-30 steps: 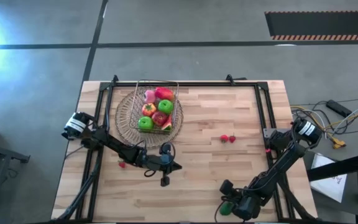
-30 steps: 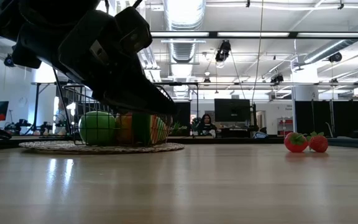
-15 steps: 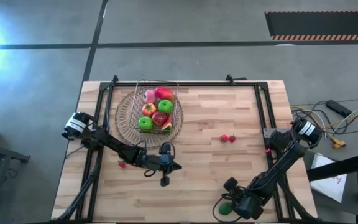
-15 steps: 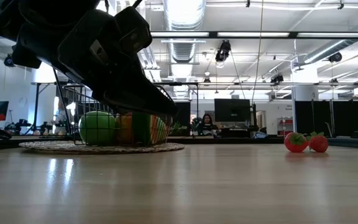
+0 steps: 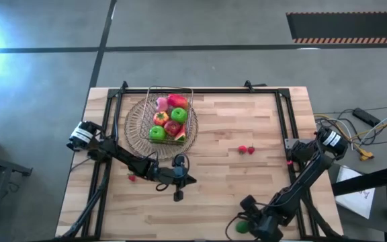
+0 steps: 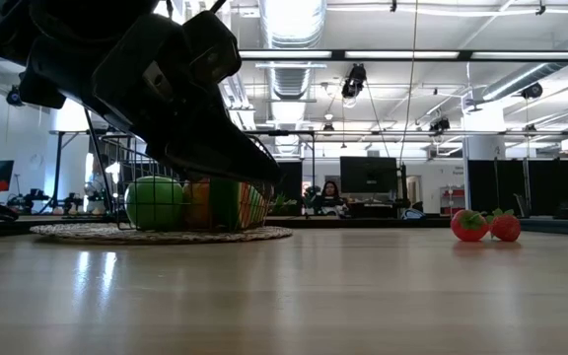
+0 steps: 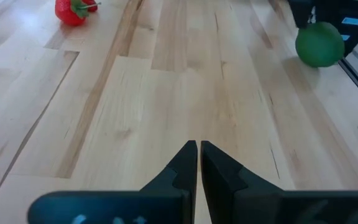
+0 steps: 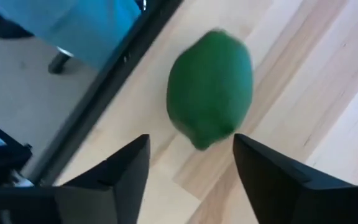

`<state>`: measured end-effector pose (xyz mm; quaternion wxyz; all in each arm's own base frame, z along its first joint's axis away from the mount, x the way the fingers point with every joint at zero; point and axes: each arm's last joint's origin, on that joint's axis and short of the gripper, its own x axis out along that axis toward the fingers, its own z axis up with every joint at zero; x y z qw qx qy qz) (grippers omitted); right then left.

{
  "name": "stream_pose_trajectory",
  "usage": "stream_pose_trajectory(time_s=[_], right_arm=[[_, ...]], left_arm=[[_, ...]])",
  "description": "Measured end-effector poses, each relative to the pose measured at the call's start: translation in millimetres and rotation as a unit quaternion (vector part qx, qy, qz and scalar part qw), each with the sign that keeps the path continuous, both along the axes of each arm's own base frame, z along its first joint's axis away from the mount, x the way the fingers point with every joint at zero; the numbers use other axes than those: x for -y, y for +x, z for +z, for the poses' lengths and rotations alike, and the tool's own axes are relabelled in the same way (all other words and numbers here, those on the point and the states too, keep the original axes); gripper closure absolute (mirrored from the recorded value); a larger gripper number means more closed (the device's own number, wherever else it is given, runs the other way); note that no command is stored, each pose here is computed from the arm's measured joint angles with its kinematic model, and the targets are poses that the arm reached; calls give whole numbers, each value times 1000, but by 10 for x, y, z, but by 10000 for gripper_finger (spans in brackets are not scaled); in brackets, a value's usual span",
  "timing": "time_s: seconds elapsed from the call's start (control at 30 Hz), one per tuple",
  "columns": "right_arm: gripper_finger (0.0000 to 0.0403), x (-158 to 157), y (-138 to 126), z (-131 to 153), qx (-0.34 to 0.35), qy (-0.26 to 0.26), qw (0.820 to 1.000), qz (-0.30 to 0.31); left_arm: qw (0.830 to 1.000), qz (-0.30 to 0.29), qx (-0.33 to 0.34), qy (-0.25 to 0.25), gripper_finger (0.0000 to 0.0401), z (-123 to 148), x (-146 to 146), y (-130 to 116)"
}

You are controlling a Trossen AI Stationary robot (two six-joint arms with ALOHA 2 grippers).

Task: Build produce basket
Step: Put the lime into the basket

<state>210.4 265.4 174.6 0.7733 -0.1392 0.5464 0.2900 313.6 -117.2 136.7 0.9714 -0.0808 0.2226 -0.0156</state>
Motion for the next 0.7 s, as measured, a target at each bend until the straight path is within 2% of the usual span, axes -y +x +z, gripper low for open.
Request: stream_pose_trajectory(time_s=[0.17, 0.4, 0.5, 0.7], right_arm=[[133, -14, 18, 14, 7, 10, 1000, -26], [86, -66, 73, -3, 52, 32, 997, -49], [84, -75, 77, -50, 55, 35, 997, -49], [107, -72, 74, -215, 75, 55, 995, -40]], left_arm=[[1000, 3, -2, -7, 397, -7, -2, -6], [1000, 5, -2, -10, 397, -8, -1, -6], [1000, 9, -4, -18, 397, -13, -3, -11], [1000, 9, -6, -18, 397, -21, -5, -17]])
